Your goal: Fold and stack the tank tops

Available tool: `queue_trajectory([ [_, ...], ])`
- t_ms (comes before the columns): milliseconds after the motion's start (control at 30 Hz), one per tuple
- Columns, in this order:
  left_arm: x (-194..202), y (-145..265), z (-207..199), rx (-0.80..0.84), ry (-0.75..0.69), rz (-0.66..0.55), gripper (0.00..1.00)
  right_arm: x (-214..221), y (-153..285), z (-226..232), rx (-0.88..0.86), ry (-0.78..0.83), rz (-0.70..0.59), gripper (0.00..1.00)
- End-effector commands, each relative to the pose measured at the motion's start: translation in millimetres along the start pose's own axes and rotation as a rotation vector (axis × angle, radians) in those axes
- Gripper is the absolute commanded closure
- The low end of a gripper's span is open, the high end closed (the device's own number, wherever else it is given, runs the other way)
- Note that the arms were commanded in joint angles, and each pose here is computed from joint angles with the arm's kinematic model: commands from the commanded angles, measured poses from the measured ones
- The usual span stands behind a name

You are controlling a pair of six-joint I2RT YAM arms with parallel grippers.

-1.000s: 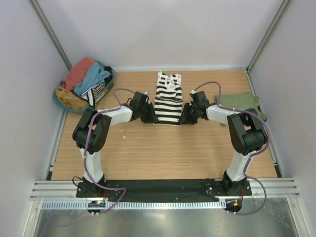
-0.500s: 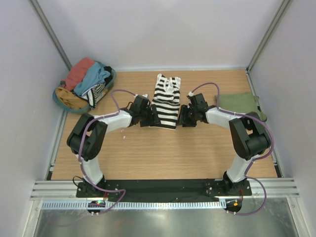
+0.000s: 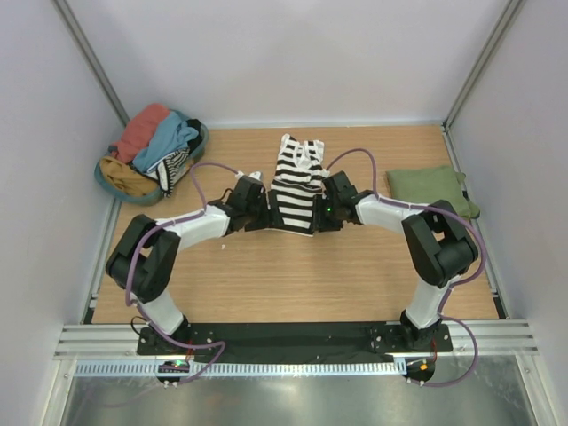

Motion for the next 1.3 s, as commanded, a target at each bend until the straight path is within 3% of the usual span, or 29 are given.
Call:
queue_trajectory([
  [0,-10.4,12.9,-1.8,-0.006,-0.032,-0.066,0.32,1.8,-5.5,-1.2,0.076,0.057,0.000,0.60],
  [133,-8.7,17.9,5.7,-0.064,-0.038,-0.070,0.32,5.1,-6.1,2.9,0.073,0.070,0.004,0.60],
  [433,1.4,-8.7,18.3,-0.143,-0.053,0.012,0.43,11.9,-3.3,11.6,0.049,0.088,0.013,0.60],
  [533,3.0,-13.2,20.0,-0.152,-0.052,0.019,0.45,14.3,-4.9,12.4,0.046,0.091,0.023,0.67],
  [633,5.9,-15.6,21.0,-0.151,-0.051,0.034,0.63,17.4,-6.4,13.1,0.033,0.090,0.038,0.75],
  [767,10.8,-15.5,20.7,-0.138,-0.047,0.049,0.86,19.7,-5.4,13.0,0.023,0.081,0.048,0.99],
  [867,15.0,-11.9,16.4,-0.122,-0.050,0.055,1.00,19.8,3.4,14.2,0.013,0.079,0.031,0.99],
  [1267,102.6,12.7,-19.2,-0.146,-0.016,0.069,1.00,78.0,42.1,-21.1,0.058,0.036,0.104,0.99],
])
Point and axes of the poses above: each gripper's point midway between its finger pads, its own y axis back along the fingers, its own z axis along the line the jaws close on, x = y × z, the point moved 7 cm from there along y, back along the fingers, and after that the axes turned 6 degrees about -y, right-handed, at the moved point
